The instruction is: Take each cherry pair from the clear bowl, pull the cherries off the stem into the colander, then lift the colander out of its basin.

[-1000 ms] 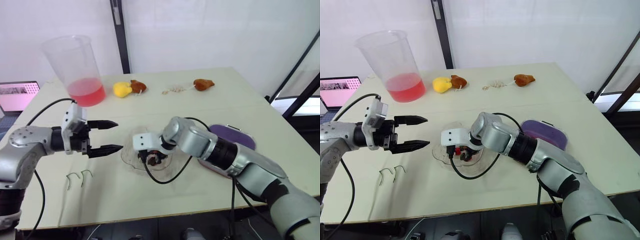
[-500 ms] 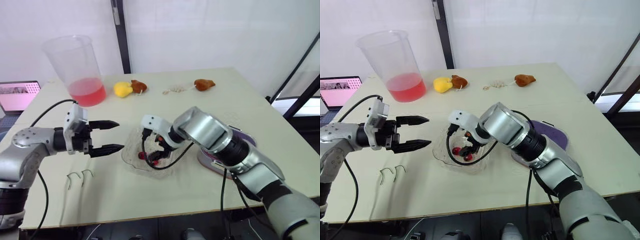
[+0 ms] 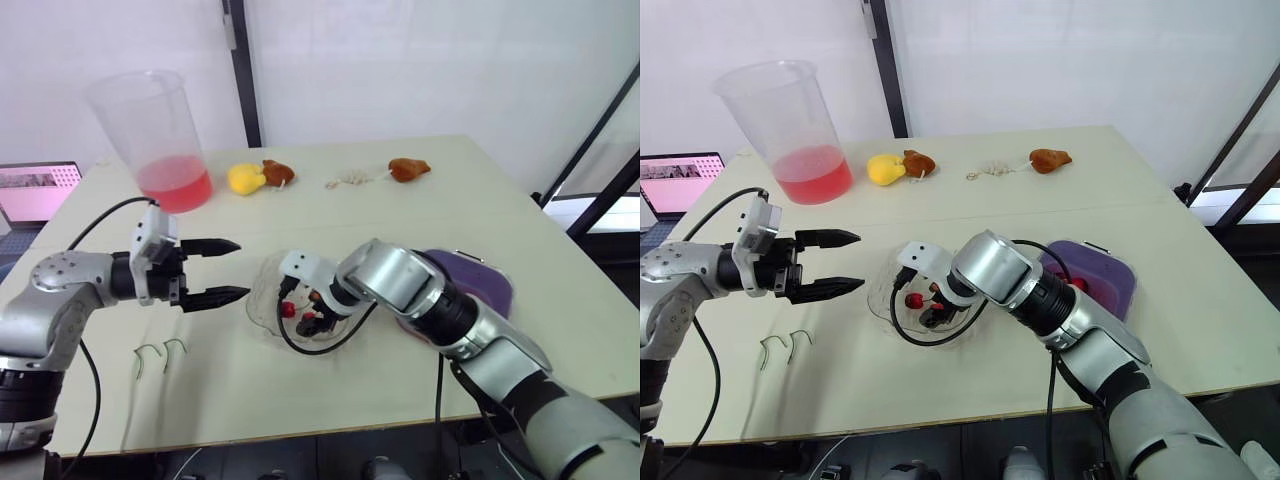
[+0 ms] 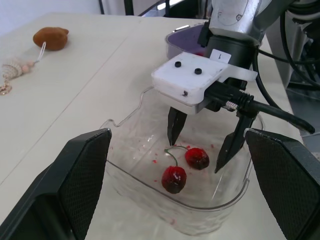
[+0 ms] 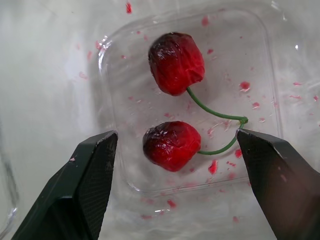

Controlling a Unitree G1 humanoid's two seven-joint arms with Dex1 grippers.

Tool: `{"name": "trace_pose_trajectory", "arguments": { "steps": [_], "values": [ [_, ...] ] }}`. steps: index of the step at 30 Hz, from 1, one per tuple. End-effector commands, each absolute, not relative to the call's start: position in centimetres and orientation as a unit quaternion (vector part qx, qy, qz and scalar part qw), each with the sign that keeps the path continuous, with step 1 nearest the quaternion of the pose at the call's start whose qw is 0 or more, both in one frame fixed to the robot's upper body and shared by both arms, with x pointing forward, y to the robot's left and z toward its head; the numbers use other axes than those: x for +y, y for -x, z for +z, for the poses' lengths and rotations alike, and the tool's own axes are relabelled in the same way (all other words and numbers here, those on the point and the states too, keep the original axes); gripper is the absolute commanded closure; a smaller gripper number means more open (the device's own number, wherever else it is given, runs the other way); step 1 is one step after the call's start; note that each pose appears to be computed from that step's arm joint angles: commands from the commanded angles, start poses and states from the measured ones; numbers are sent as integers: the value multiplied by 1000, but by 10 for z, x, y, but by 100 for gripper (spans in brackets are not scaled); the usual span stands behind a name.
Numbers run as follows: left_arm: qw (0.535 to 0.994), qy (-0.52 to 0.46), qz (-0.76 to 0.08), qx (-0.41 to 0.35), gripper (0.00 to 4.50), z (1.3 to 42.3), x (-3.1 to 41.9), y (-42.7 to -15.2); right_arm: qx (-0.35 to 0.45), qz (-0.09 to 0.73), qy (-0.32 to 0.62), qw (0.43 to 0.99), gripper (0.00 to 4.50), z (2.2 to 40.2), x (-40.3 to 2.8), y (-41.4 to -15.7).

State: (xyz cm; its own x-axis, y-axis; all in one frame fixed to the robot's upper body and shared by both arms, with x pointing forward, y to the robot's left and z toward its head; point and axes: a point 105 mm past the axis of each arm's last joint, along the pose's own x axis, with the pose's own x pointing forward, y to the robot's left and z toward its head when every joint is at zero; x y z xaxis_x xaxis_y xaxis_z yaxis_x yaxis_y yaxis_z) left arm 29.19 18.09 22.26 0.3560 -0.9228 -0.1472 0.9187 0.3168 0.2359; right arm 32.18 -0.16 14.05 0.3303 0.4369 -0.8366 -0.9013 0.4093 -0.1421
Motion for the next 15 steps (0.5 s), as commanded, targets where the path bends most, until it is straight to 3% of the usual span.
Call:
{"name": "trace_pose_trajectory", "arguments": {
  "steps": [1,2,9,15],
  "values": [
    [809,-161,-565,-26,0,233,180,-291,362,460,321,745,227,140,5,-319],
    [809,-161,-565,-26,0,233,180,-290,360,460,326,743,277,140,5,-320],
    [810,-159,-563,-26,0,233,180,-290,316,480,358,736,277,156,11,-324],
    [811,-157,-564,-27,0,233,179,-292,237,549,468,651,277,166,10,-318]
  ]
}}
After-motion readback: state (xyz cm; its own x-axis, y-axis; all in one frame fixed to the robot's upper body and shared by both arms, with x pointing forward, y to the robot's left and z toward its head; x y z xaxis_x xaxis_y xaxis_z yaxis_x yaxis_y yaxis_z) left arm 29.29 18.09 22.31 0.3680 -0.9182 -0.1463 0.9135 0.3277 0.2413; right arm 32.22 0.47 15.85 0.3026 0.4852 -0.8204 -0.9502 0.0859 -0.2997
